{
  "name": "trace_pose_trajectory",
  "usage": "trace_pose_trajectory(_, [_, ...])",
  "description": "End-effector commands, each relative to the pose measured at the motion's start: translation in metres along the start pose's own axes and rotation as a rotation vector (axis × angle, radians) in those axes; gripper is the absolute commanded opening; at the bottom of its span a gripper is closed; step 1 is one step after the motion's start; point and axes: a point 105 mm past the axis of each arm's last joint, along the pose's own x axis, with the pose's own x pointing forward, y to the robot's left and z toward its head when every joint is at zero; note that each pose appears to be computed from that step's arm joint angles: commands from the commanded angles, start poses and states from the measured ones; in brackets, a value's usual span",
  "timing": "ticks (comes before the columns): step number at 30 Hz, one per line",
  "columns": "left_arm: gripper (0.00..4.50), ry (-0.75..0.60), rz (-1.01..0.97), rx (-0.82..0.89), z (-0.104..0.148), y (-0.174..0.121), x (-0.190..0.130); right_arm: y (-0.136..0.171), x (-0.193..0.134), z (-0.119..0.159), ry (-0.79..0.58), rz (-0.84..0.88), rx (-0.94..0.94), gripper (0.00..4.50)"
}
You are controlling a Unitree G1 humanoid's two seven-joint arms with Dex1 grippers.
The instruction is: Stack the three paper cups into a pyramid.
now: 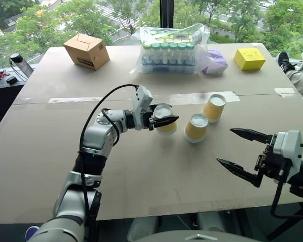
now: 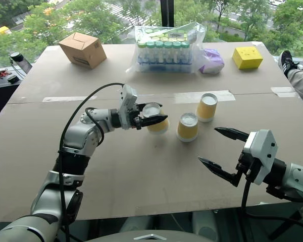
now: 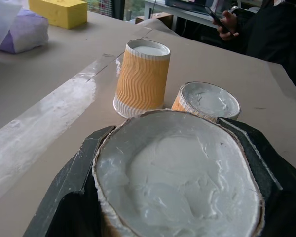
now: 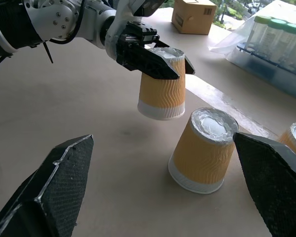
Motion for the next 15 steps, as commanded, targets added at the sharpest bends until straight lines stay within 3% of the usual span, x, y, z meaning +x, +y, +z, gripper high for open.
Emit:
trace_pose_trajectory(1, [2.65, -0.016, -0.013, 0.052, 0.006, 0.001, 0.002, 0.004, -0.002, 0.012, -0.026, -0.022, -0.047, 4.50])
trace_pose_trajectory(15, [2.65, 0.028, -0.117, 0.043, -0.019, -0.002, 0.005, 0.010, -0.002, 0.011, -0.019, -0.061, -0.035, 4.50])
